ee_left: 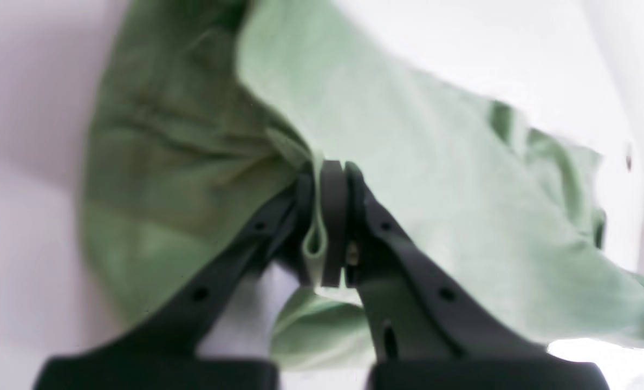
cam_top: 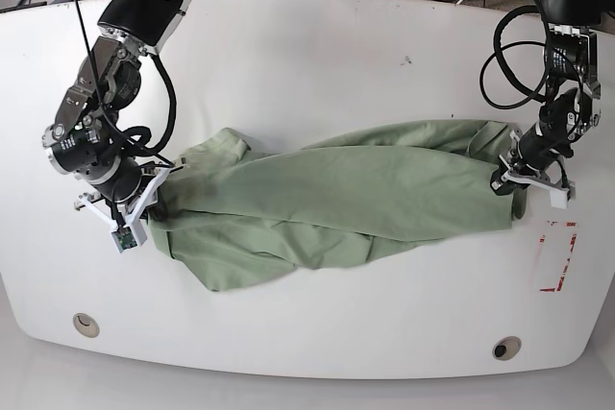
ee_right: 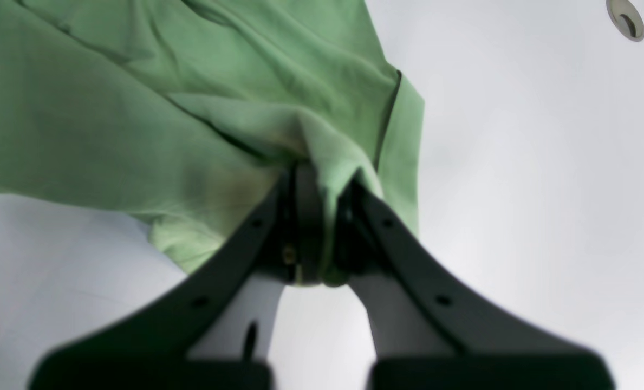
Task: Layout the t-shirt on the table in an organized manner, then fold the t-shirt properly
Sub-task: 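Lift the polo high with both grippers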
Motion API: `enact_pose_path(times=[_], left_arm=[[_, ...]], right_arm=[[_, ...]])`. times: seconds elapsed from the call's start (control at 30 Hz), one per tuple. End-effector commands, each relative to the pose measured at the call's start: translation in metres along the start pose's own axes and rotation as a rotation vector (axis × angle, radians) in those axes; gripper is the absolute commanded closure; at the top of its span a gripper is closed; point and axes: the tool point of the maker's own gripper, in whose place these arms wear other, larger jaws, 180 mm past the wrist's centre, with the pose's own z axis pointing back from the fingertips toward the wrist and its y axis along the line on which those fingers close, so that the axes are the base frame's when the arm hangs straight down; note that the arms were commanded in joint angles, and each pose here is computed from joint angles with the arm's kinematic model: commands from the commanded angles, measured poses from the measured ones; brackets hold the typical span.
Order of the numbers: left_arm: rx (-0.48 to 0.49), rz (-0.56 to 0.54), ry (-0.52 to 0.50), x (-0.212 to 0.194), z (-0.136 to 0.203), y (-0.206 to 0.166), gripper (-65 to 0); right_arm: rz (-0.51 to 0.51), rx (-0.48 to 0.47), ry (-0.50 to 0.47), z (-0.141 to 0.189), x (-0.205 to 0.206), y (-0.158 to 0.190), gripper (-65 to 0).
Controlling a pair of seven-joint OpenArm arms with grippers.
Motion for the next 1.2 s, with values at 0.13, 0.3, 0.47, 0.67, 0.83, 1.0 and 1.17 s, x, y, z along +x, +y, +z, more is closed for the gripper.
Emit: enact_pose_path(times=[0.13, 0.3, 0.47, 0.67, 0.83, 1.0, 1.17], left_arm=[[-0.148, -0.183, -0.17, 0.068, 0.033, -0.049, 0.0], [-0.248, -0.348, -0.236, 0.097, 0.055, -0.082, 0.0], [-0.327, -0.483, -0.319, 0.131, 0.076, -0.117, 0.0], [-0.407, -0.582, -0.433, 0.17, 0.1, -0.16, 0.0], [-0.462, -0.635, -0.536, 0.203, 0.121, -0.193, 0.0], [-0.504, -0.666, -0.644, 0.236, 0.147, -0.222, 0.0], [-0.545, -0.694, -0.741, 0.266, 0.173, -0.25, 0.0]], right_arm=[[0.068, -0.068, -0.145, 0.029, 0.044, -0.008, 0.0], [0.094, -0.1, -0.161, 0.036, 0.054, -0.019, 0.0], [0.112, -0.134, -0.201, 0.042, 0.074, -0.032, 0.0], [0.138, -0.189, -0.242, 0.053, 0.104, -0.06, 0.0], [0.141, -0.219, -0.284, 0.061, 0.134, -0.083, 0.0], [0.135, -0.256, -0.317, 0.074, 0.163, -0.113, 0.0], [0.11, -0.28, -0.352, 0.088, 0.192, -0.141, 0.0]])
